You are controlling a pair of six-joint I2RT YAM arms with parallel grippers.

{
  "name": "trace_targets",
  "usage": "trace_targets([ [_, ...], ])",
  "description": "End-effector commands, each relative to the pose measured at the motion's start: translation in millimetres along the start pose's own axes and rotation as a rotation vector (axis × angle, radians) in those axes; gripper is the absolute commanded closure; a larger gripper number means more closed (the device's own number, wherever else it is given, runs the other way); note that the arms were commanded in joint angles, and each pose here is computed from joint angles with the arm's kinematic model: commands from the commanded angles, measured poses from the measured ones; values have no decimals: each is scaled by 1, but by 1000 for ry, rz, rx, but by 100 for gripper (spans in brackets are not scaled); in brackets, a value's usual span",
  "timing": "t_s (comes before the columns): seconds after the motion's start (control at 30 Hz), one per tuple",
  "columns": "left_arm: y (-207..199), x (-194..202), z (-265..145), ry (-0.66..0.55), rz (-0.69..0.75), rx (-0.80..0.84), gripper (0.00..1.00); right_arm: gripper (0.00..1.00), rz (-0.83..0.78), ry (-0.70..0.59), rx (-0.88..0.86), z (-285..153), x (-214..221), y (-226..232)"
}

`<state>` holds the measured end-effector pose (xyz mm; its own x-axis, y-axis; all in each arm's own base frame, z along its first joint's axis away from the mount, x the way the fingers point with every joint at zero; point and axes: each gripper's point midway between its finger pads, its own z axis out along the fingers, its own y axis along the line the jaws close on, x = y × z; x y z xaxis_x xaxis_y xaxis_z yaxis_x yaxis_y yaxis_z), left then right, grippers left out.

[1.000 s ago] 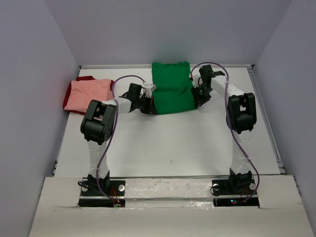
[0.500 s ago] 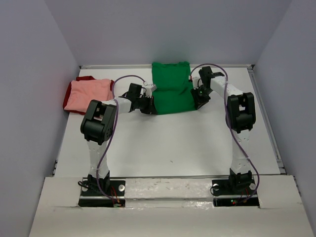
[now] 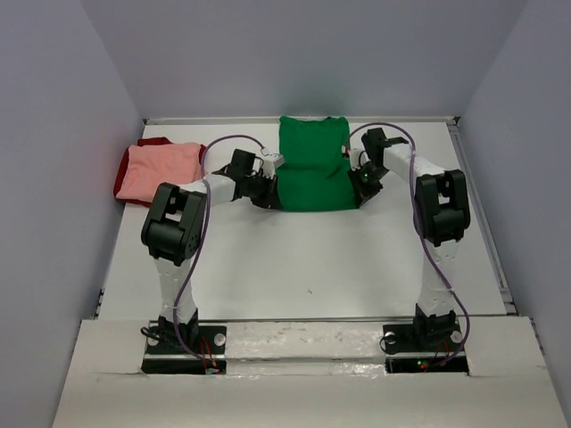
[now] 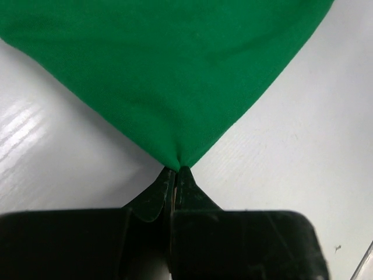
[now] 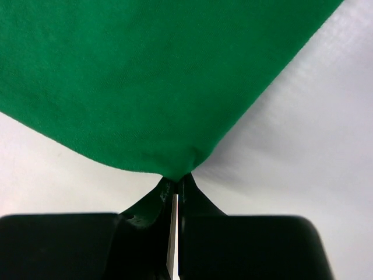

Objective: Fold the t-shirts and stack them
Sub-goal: Fold the tshirt

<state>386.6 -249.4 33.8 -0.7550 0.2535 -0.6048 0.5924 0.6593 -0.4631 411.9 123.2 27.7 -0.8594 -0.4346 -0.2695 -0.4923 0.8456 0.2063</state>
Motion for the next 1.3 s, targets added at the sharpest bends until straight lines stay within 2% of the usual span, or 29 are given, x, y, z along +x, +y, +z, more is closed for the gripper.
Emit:
trace_targets([
  [0.0, -25, -6, -29, 21, 131, 54, 100, 100, -31, -20, 50, -34, 9, 0],
  [0.23, -41, 29, -48, 125, 174, 122, 100, 100, -49, -29, 67, -58, 29, 9],
  [0.4, -58, 31, -67, 132, 229, 166, 100, 100, -54, -29, 66, -72, 37, 16],
  [0.57, -85, 43, -89, 173, 271, 277, 100, 100, -81, -42, 57, -94, 47, 27],
  [1.07, -135, 58, -150, 153, 486, 422, 100, 100, -143, -61, -2, -143, 80, 60],
  [1.27, -140, 65, -161, 165, 522, 423, 100, 100, -173, -72, -9, -157, 85, 67],
])
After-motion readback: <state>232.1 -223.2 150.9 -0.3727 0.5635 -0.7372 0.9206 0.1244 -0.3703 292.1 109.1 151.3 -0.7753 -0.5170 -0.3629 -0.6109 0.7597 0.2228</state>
